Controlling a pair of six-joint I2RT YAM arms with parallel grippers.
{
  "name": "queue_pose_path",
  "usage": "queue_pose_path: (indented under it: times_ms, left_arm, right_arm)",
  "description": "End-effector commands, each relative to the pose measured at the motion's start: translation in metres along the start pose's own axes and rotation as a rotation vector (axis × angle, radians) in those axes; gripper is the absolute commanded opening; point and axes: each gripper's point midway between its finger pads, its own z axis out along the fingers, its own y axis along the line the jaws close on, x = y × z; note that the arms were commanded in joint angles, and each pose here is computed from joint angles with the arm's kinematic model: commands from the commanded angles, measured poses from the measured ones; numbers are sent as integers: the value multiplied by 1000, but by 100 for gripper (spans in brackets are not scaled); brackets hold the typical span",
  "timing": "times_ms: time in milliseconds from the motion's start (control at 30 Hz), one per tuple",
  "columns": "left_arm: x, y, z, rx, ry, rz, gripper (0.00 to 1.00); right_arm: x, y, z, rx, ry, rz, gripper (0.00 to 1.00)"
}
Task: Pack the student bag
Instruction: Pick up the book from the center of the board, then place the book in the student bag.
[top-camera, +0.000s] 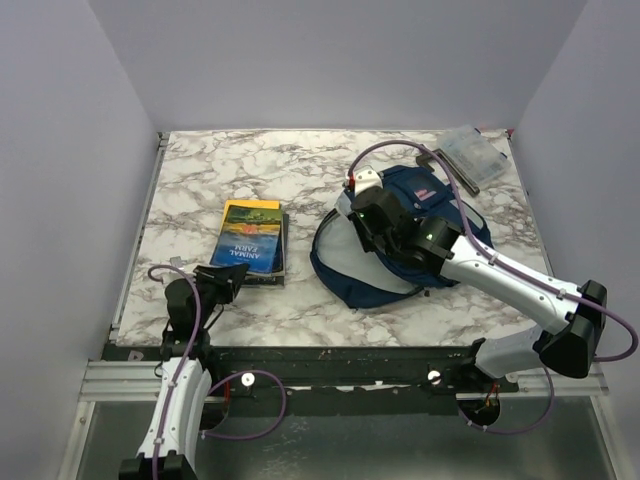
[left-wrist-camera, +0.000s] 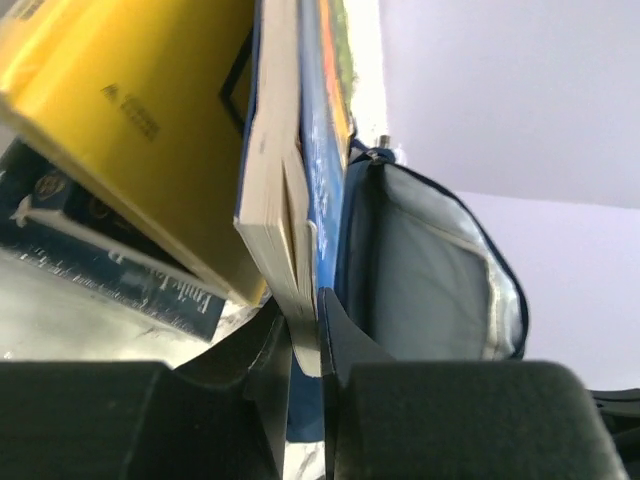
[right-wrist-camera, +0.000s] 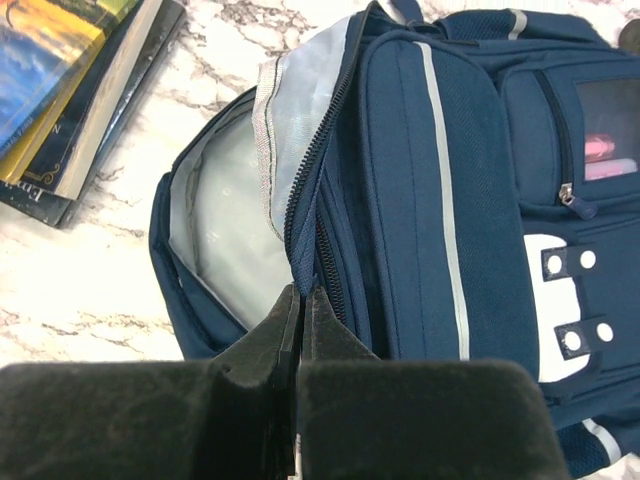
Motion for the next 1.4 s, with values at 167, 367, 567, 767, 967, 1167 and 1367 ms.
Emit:
queue_pose_path:
  times_ms: [167,367,567,767,967,1167,1367]
  left_arm:
    - [-2,-26,-25,-143,52,228,9]
    - [6,-109,-42,53,139,434,0]
    - [45,-166,-62,261,399,411,0]
    - [101,-175,-64,321,707,348,0]
    - [147,-176,-46,312,866,278,0]
    - [185,-188,-3,303,933,227,0]
    - [225,-184,53,261,944,198,0]
  right_arm:
    - [-55,-26,-18,106,-125,82,1]
    - [-70,-34,-28,66,-160,178,1]
    - [-81,-30,-35,12,-212,249,1]
    - [-88,-29,-41,-7,-249,311,1]
    - [-94,-26,-46,-36,-259,328,1]
    - [-93,-20,-50,-74,-256,325,1]
    - [-98,-16,-62,-131,-277,350,1]
